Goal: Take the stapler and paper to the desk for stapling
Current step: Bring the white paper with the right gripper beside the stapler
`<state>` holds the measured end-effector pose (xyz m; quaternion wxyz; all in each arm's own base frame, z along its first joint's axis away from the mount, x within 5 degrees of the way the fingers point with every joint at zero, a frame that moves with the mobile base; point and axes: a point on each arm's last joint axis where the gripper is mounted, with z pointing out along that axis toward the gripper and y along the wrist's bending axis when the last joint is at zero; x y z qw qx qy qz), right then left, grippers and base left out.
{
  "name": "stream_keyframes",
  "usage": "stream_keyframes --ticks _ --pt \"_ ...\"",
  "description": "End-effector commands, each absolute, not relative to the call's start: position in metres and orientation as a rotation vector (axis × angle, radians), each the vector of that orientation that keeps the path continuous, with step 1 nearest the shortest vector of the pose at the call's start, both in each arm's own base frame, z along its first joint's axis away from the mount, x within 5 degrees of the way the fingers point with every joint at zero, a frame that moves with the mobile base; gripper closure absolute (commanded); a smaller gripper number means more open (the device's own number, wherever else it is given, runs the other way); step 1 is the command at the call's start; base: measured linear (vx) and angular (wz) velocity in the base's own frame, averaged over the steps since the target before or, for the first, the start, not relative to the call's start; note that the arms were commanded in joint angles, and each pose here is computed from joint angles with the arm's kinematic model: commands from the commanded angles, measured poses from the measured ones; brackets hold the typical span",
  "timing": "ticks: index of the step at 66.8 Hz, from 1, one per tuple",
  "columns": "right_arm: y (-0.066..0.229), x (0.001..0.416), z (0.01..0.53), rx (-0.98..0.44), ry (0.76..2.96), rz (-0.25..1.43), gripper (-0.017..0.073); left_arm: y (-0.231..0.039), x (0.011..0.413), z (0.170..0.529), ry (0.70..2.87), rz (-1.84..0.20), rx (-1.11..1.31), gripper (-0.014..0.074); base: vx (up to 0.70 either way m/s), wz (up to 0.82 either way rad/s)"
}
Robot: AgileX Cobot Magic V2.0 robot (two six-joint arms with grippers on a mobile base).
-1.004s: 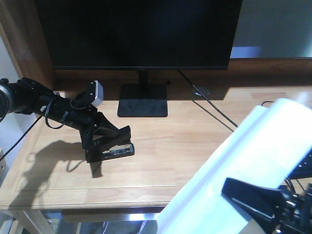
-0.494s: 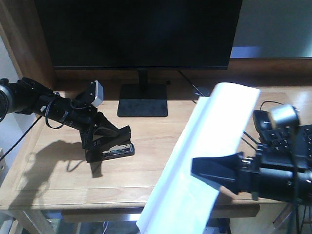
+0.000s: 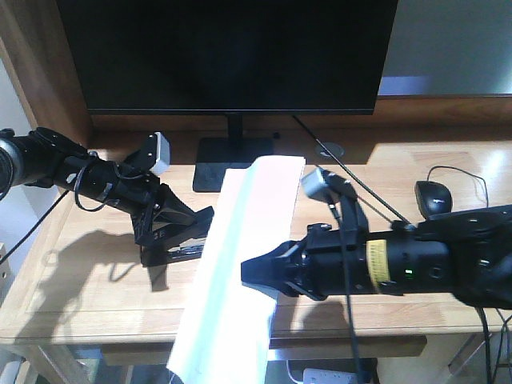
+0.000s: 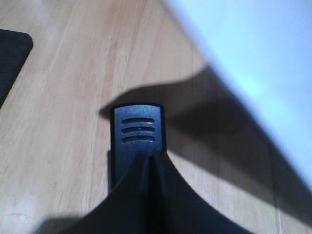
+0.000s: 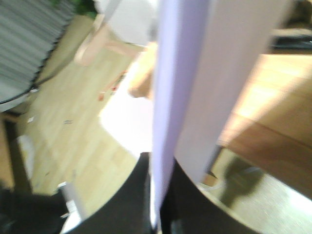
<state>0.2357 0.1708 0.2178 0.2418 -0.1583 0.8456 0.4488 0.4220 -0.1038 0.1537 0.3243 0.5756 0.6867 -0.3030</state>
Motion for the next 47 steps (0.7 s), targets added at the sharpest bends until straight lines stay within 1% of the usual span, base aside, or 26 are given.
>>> stream_keyframes --ticks 1,12,22,32,47 --pt "0.172 0.250 0.216 -0.351 2.312 1.176 0.0564 -0.109 0.422 0.189 1.720 -0.794 1.463 0.0601 0.00 0.00" --pt "0.166 0.264 0.185 -0.256 2.419 1.004 0.0564 -0.109 0.422 0.189 1.720 -0.794 1.463 0.0601 0.00 0.00" --pt "0.162 0.270 0.171 -0.208 2.460 0.904 0.0564 -0.109 0.422 0.189 1.720 -0.794 1.463 0.0601 0.00 0.00" --pt "0.161 0.273 0.171 -0.202 2.459 0.875 0.0564 -0.109 0.422 0.189 1.720 -0.794 1.463 0.0601 0.00 0.00" --pt "0.162 0.280 0.176 -0.124 2.433 0.872 0.0564 -0.109 0.422 0.189 1.720 -0.794 1.463 0.0601 0.00 0.00"
